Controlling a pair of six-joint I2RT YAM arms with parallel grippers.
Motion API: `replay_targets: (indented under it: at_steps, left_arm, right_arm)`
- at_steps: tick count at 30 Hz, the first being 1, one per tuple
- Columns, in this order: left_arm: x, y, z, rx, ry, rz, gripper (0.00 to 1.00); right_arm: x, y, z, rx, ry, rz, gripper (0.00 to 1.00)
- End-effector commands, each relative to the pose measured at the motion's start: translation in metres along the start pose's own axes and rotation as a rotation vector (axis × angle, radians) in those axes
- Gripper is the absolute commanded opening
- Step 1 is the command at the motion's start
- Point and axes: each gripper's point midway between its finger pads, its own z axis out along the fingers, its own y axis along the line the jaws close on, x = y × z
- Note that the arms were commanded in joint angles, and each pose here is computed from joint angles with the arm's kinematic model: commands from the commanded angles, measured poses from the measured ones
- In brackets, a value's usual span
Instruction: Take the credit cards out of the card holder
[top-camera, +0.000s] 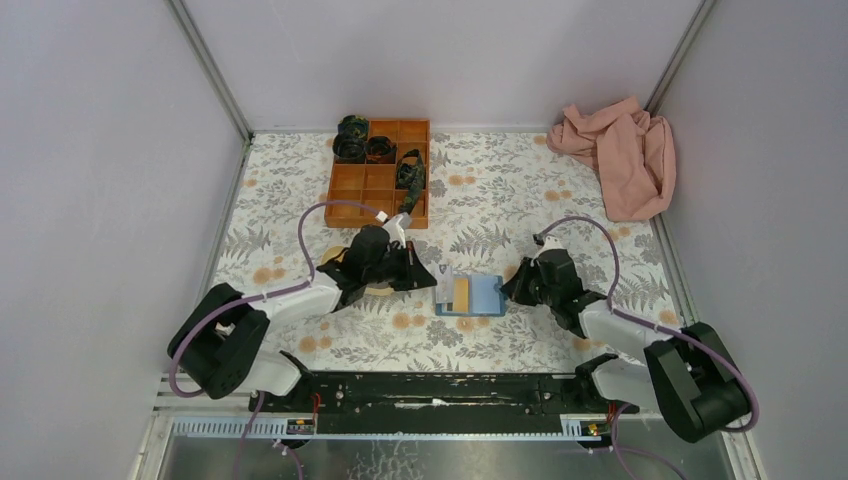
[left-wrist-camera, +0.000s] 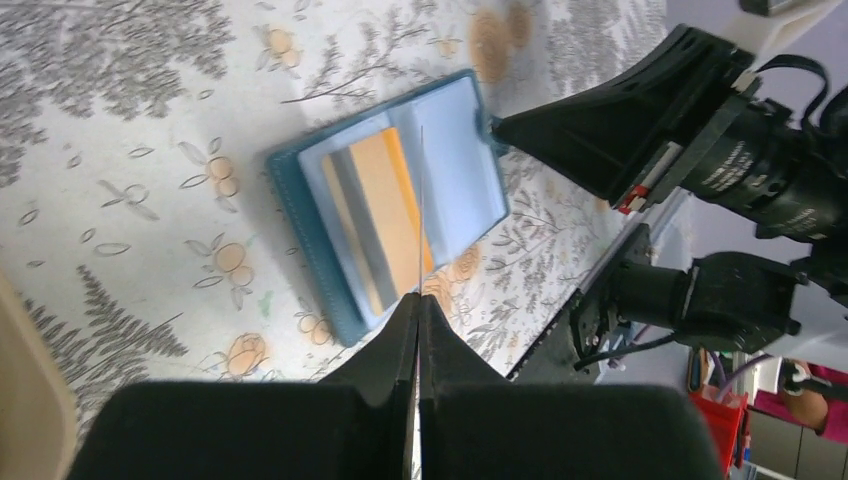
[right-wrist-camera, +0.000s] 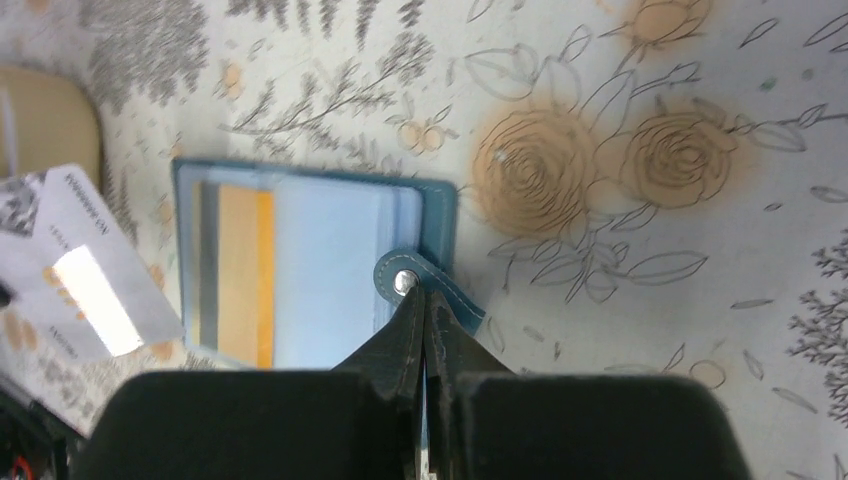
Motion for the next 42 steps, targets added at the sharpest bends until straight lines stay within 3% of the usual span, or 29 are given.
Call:
replay_targets:
  at_steps: [1,5,10,12,15,23,28,33,35,38,42]
  left_arm:
    - [-0.016,-0.041,-0.008,0.209,-0.060,0.119,0.00]
    - [-0.023,-0.044,-0.002,0.217,-0.064,0.150,0.00]
    - [-0.023,-0.066,-0.001,0.385,-0.051,0.160,0.00]
    - [-0.021,-0.077,-0.004,0.472,-0.044,0.171,0.00]
    - [-0.014,-0.084,-0.006,0.565,-0.025,0.192,0.00]
    - [-0.005,-0.083,-0.006,0.602,0.014,0.212,0.00]
    - [-0.003,-0.088,-0.009,0.638,0.020,0.213,0.00]
    - [-0.002,-0.089,-0.011,0.656,0.025,0.206,0.00]
    - [-0.002,-0.089,-0.011,0.653,0.022,0.207,0.00]
    - [-0.003,-0.089,-0.011,0.646,0.019,0.210,0.00]
    - [-0.002,-0.087,-0.009,0.645,0.024,0.203,0.00]
  right_arm:
    - [-0.016,0.035,-0.020,-0.206,-0.107,-0.081,0.00]
    - [-0.032,0.051,-0.042,-0.302,-0.232,-0.134,0.00]
    - [-0.038,0.087,-0.070,-0.531,-0.331,-0.173,0.00]
    - [-0.038,0.092,-0.076,-0.567,-0.350,-0.181,0.12]
    - [-0.032,0.106,-0.089,-0.673,-0.357,-0.208,0.41]
    - [-0.017,0.128,-0.101,-0.847,-0.292,-0.252,0.42]
    - [-0.013,0.130,-0.099,-0.867,-0.258,-0.253,0.42]
    - [-0.014,0.127,-0.095,-0.840,-0.259,-0.253,0.29]
    - [-0.015,0.121,-0.089,-0.799,-0.261,-0.247,0.33]
    - [-0.018,0.120,-0.091,-0.787,-0.280,-0.249,0.45]
    - [-0.018,0.117,-0.086,-0.763,-0.273,-0.243,0.49]
